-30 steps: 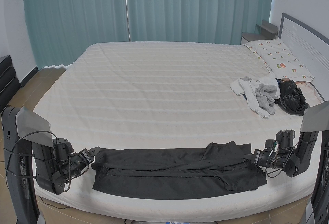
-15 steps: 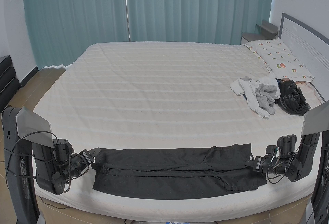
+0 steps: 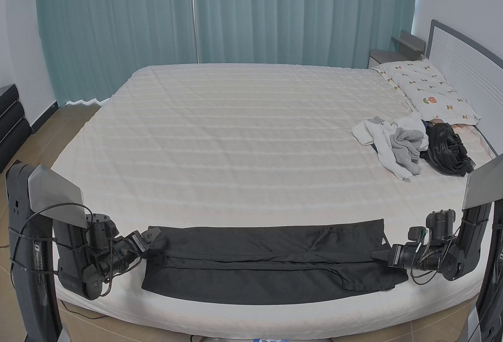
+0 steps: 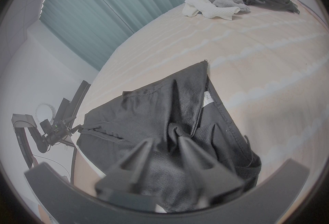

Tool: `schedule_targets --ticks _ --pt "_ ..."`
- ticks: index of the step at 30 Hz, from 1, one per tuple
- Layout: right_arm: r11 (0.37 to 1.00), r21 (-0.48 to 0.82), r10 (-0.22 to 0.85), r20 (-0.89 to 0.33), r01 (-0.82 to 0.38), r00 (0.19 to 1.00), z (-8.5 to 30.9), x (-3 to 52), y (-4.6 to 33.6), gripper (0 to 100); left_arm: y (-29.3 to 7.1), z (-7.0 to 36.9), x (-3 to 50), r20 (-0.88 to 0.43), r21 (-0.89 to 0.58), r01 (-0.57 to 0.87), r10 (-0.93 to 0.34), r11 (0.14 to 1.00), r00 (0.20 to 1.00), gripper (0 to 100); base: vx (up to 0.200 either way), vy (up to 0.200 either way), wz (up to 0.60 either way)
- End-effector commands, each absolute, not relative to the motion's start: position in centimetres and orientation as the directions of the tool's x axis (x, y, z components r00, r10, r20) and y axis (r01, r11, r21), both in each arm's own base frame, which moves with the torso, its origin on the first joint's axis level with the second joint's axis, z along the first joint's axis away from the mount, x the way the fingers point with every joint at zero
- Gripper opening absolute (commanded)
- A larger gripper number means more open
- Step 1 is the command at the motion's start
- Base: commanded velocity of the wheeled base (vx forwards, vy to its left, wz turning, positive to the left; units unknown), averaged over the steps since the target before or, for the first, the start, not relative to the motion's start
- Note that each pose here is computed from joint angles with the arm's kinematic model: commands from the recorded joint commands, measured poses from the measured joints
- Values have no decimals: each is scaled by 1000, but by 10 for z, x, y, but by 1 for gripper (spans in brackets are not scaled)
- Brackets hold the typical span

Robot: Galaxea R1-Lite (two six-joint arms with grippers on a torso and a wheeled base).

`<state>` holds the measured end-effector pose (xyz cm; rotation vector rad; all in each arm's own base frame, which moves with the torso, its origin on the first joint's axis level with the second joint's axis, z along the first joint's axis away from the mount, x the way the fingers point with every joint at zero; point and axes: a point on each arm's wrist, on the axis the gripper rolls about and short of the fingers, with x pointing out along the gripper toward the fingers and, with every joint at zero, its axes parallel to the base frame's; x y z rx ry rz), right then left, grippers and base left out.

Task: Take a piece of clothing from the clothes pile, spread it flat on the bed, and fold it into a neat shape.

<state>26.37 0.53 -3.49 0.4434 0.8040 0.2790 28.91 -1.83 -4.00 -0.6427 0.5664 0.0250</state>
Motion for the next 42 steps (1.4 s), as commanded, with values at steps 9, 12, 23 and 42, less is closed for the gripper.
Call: schedule_targets --ticks 9,12,23,42 --pt "808 589 394 -552 9 735 -5 260 11 100 -19 -39 296 -475 -568 -176 -146 804 868 100 0 0 0" --pt "767 634 368 -564 102 740 0 255 20 100 -19 -38 297 -472 -568 -175 -144 804 870 100 0 0 0" --pt "693 668 308 -615 271 726 -7 248 51 100 -18 -40 297 -477 -566 -183 -139 803 868 100 0 0 0" --pt "702 642 249 -628 310 737 -23 261 77 100 -13 -39 297 -475 -568 -196 -124 799 871 100 0 0 0"
